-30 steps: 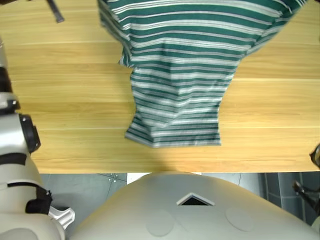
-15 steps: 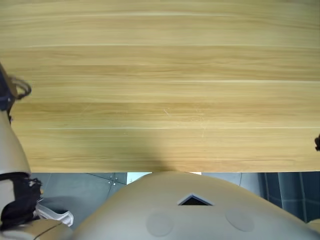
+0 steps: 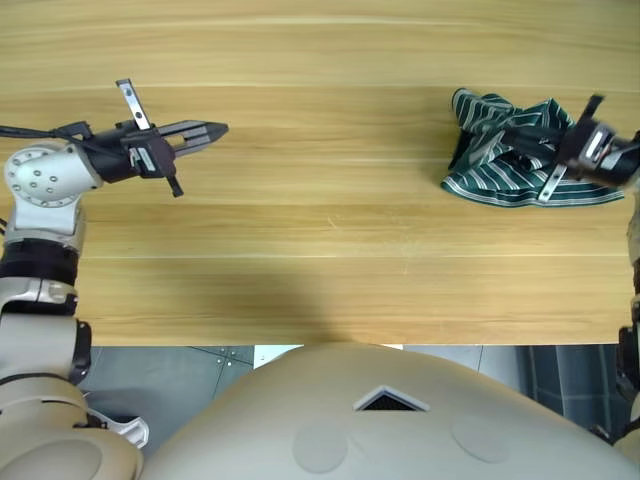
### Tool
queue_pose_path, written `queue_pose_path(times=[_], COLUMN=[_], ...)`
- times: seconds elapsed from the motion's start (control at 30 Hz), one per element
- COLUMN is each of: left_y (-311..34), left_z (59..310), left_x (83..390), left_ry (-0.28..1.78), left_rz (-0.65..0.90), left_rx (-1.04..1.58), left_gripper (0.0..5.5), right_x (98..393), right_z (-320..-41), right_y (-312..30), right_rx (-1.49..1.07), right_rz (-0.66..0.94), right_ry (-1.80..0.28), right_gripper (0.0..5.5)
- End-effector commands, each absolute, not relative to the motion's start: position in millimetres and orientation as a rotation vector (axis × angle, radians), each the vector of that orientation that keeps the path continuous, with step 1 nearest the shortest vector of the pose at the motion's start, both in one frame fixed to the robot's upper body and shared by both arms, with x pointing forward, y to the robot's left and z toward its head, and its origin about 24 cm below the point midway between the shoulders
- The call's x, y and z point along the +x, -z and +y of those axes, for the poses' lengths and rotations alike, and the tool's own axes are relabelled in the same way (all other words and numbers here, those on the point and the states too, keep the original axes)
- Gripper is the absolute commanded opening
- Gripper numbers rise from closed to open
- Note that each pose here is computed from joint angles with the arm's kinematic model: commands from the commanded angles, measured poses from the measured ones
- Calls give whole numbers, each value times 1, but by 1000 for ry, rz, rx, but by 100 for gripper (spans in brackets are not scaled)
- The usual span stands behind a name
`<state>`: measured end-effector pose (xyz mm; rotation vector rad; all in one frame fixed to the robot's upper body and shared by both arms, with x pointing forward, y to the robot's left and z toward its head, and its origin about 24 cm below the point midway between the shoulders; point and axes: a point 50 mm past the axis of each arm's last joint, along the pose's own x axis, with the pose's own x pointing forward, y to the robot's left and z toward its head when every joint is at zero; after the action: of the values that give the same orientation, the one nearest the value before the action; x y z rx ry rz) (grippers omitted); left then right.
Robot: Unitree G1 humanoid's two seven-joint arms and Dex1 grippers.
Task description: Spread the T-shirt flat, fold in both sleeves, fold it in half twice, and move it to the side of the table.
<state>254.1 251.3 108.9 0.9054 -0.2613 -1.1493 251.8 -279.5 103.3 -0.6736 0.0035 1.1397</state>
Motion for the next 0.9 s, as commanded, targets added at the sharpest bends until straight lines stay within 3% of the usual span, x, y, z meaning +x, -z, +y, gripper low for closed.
queue_pose_path(times=[0.03, 0.2, 0.4, 0.9], left_y=[-110, -102, -88, -61], left_z=[248, 219, 182, 155], left_x=[252, 257, 264, 306], left_ry=[1174, 1210, 1242, 1191], left_rz=[-236, -285, -331, -195], left_rx=[910, 823, 738, 575], left_gripper=[0, 0, 94, 343], right_x=[256, 297, 327, 314], right_z=[-271, -243, -232, -227], right_y=[-124, -166, -216, -223], right_rx=[-677, -722, -836, -870], right_rz=[-63, -294, -437, -467], right_ry=[-1131, -869, -656, -791], right_gripper=[1, 1, 0, 0])
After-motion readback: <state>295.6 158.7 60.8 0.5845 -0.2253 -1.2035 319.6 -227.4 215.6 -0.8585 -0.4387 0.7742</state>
